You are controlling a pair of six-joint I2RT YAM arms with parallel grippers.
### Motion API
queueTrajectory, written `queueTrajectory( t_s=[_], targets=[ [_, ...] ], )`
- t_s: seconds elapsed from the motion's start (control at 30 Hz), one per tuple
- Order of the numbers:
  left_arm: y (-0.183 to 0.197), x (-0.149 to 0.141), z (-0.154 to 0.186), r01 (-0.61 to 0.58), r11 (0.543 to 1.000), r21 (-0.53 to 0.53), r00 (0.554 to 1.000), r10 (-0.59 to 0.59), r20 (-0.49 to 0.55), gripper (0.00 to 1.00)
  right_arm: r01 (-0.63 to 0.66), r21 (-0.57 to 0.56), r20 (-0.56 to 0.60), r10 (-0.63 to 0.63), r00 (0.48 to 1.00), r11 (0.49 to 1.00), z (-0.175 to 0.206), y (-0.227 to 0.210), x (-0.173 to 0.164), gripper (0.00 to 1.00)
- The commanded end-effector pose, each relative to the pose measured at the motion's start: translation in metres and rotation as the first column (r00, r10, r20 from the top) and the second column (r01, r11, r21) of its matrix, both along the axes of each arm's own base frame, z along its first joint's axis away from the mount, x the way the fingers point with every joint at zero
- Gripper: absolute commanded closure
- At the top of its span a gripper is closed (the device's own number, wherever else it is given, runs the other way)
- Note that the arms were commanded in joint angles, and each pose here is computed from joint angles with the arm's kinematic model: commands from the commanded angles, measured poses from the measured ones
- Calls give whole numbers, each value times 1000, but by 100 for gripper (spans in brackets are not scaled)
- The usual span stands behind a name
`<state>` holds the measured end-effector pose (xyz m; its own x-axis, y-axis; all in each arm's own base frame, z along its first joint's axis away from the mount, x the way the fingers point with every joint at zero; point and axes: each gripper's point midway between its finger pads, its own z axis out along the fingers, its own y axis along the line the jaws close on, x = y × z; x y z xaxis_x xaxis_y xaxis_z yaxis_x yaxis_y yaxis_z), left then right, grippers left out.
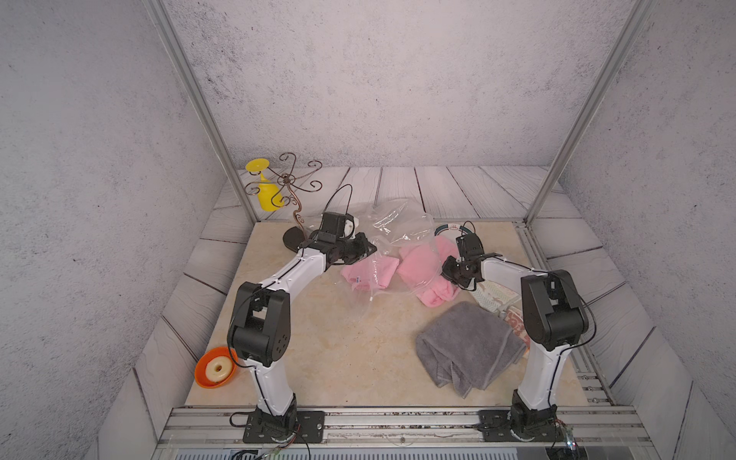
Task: Place the folded towel into the vacuum bag
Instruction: Pick up the towel from the center of the board, then place the towel in the vacuum bag.
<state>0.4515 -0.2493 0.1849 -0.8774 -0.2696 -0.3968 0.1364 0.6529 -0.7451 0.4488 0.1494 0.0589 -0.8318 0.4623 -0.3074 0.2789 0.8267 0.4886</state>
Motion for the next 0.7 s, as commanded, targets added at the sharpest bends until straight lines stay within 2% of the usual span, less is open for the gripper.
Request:
queueTrajectory(
  t_s=[0.0, 0.2, 0.37, 0.47, 0.57, 0.67],
  targets=[
    [1, 5, -1, -10, 1000, 28, 1000, 10, 14, 100, -95, 75, 242, 74, 967, 993, 86, 16, 12, 100],
    [9, 4, -22, -48, 996, 72, 998, 51, -43, 100, -239, 134, 399, 168, 901, 962, 154, 32, -6, 100],
    [8, 3, -23, -49, 997, 63, 997, 53, -52, 100, -288, 54, 547, 213, 810, 956, 221, 26, -25, 100],
    [8, 4, -24, -48, 997, 62, 997, 51, -54, 100, -313, -17, 659, 246, 710, 950, 274, 22, -39, 100],
    [6, 4, -27, -42, 997, 58, 997, 46, -65, 100, -361, -55, 779, 266, 568, 931, 333, 25, -61, 100],
    [2, 4, -30, -30, 998, 54, 997, 34, -74, 100, -472, -54, 851, 288, 440, 880, 376, 41, -86, 100]
  ],
)
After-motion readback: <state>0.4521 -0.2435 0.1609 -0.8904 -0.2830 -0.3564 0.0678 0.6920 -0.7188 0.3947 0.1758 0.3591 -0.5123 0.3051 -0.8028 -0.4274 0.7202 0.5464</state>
